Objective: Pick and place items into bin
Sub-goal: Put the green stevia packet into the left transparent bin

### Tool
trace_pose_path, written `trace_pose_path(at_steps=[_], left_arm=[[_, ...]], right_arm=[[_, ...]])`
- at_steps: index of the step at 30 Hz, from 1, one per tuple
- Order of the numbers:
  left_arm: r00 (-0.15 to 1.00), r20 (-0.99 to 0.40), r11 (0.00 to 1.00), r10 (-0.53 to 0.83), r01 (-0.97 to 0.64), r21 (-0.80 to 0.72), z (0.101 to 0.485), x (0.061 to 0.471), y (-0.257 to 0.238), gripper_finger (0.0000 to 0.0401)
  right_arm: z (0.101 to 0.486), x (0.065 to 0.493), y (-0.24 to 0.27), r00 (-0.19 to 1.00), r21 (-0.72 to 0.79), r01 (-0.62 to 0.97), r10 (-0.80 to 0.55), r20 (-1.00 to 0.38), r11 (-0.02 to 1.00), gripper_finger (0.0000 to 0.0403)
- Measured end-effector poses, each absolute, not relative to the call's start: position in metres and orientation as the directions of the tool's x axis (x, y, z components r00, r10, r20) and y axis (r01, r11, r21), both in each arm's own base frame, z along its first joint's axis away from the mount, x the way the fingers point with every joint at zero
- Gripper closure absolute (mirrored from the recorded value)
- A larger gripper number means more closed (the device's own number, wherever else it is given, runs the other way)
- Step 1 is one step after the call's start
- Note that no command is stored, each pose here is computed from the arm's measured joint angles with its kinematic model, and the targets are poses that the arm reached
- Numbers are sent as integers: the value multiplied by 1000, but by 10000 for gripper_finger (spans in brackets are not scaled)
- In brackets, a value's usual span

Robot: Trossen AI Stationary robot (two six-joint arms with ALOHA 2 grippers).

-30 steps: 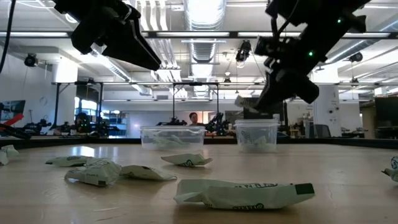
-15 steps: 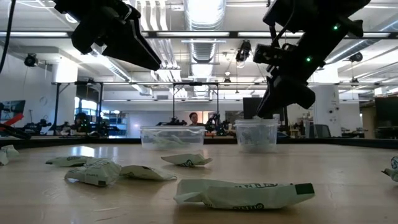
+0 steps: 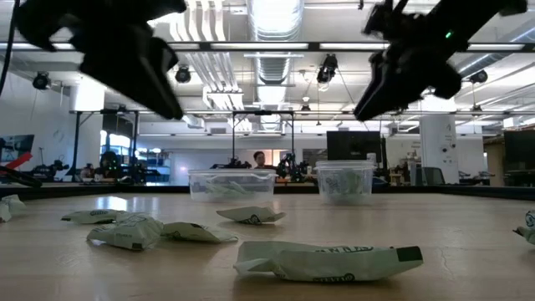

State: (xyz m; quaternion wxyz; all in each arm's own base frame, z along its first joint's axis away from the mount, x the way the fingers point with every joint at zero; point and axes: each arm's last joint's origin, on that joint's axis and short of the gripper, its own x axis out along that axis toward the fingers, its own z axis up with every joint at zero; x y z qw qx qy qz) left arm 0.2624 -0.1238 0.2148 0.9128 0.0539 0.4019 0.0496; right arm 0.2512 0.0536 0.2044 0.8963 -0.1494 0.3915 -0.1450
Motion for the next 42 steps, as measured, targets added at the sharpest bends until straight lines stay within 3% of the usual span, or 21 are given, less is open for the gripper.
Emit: trace_pose_path(at_steps=[15, 24, 32, 42], left_arm=[[575, -813, 996, 93, -63, 69, 181, 252, -147, 283], [533, -842, 996, 86, -51, 69, 163, 256, -150, 283], [581, -813, 999, 42, -47, 17, 159, 259, -152, 283], [529, -848, 999, 43, -37, 27, 140, 261, -152, 283]], right_arm=[[240, 216, 98, 800, -319, -12, -183, -572, 948, 295], [240, 215, 101, 800, -318, -22, -174, -574, 948, 307], [239, 215, 101, 799, -313, -18, -174, -576, 950, 317], [239, 215, 101, 799, -309, -16, -173, -576, 951, 326]])
